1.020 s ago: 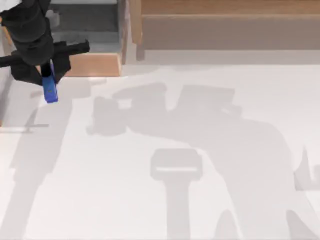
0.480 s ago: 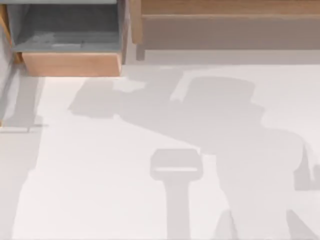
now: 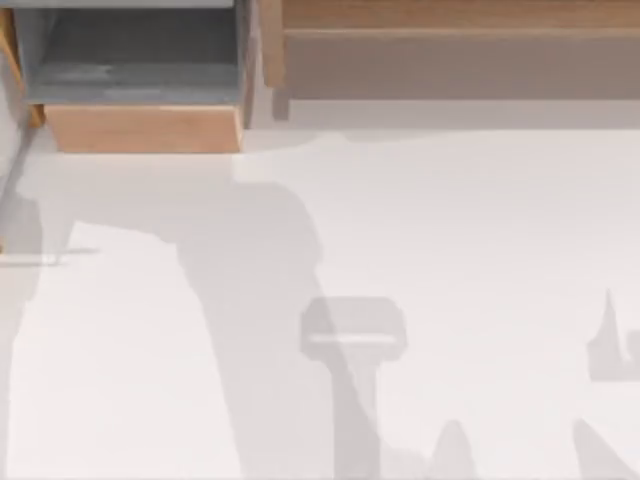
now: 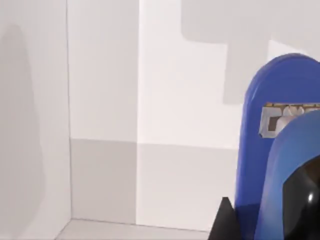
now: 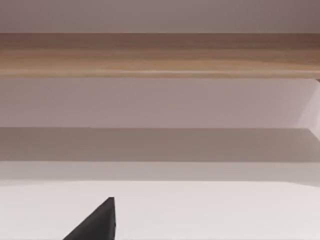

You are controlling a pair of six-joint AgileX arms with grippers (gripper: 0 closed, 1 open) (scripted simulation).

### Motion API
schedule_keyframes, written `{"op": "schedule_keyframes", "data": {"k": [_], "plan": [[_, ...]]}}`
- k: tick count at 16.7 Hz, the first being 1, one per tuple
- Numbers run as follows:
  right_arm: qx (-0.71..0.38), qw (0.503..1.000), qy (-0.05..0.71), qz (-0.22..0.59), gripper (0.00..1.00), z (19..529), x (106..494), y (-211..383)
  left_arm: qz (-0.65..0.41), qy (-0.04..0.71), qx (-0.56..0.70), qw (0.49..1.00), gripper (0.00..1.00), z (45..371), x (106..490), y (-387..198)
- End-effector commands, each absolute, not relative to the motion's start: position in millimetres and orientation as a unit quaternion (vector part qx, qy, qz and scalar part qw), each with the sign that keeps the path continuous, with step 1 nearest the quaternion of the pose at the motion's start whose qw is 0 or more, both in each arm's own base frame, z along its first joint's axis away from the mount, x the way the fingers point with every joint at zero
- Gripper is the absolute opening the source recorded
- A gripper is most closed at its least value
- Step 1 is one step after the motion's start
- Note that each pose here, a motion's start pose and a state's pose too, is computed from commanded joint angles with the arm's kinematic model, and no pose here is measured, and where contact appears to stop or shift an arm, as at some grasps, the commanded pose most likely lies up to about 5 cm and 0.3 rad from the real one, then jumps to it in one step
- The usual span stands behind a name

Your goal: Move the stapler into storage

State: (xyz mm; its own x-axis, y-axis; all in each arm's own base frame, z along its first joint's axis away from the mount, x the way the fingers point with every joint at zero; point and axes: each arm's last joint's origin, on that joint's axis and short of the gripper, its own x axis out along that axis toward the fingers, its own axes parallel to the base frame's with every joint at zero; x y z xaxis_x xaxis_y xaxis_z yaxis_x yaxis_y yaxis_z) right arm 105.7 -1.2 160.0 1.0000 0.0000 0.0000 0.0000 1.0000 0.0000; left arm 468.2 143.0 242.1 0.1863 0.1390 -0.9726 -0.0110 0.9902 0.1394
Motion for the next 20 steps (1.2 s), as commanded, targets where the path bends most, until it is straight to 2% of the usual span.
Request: {"op": "schedule_keyframes", "data": {"k": [3, 6, 20], "plan": [[0.000, 1.000, 0.000, 0.000, 1.00, 160.0, 105.7, -1.2, 0.026, 0.674, 0.021, 0.738, 0.00, 191.7, 477.4, 165.7], [0.000, 1.000, 0.000, 0.000, 1.00, 160.0, 105.7, -1.2, 0.005, 0.702, 0.007, 0.712, 0.00, 161.6, 479.2, 170.9], [0.000, 1.000, 0.000, 0.000, 1.00, 160.0, 105.7, -1.2, 0.002, 0.706, 0.005, 0.708, 0.00, 148.6, 479.0, 171.1]]}}
